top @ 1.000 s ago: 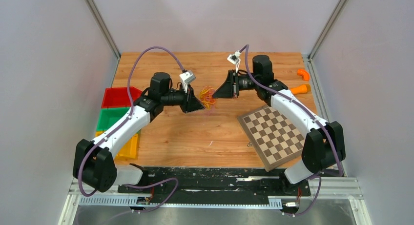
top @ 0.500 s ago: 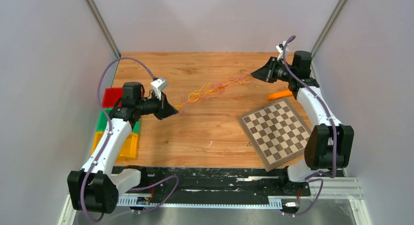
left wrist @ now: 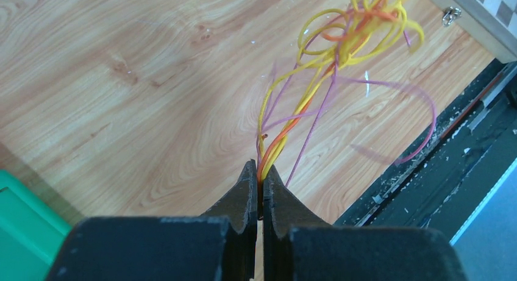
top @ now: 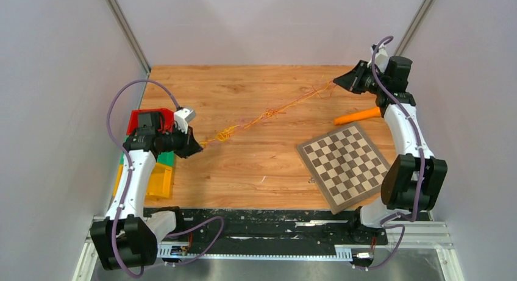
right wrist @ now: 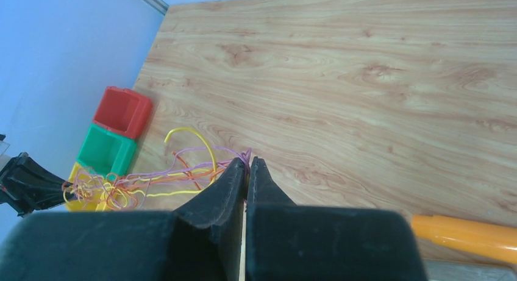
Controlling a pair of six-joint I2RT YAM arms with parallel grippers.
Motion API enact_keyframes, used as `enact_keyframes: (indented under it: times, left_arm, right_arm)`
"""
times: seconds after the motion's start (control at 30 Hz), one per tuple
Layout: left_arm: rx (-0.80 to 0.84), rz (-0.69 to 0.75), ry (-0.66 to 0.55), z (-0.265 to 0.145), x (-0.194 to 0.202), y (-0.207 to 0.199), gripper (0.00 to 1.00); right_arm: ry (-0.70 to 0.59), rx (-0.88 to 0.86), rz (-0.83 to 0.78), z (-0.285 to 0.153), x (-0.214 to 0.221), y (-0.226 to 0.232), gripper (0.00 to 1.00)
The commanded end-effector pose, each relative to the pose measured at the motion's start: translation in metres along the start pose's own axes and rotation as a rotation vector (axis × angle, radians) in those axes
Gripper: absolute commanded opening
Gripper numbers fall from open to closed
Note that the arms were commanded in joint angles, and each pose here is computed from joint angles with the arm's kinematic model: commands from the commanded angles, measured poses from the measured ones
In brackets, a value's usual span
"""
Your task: Untangle the cables
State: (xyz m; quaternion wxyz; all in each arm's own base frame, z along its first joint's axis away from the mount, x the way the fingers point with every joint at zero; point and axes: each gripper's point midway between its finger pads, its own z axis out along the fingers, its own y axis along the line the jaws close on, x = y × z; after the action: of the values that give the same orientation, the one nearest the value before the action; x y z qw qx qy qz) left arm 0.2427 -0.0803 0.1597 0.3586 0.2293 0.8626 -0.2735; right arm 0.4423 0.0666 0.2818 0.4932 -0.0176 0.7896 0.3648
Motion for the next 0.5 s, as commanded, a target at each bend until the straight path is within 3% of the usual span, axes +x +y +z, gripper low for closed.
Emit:
enact_keyframes:
  times: [0.0,0.47]
  left_arm:
    - [-0.123,0.013,0.099,-0.013,0.019,0.024,0.00]
    - [-0.198,0.025,0.176,-0.018,0.040,0.040,0.00]
  right_arm:
    - [-0.183,0.182,-0.111,-0.019,-0.069,-0.047,0.00]
    - [-0.258,0.258,-0.063,-0.025,-0.101,-0.086,0.00]
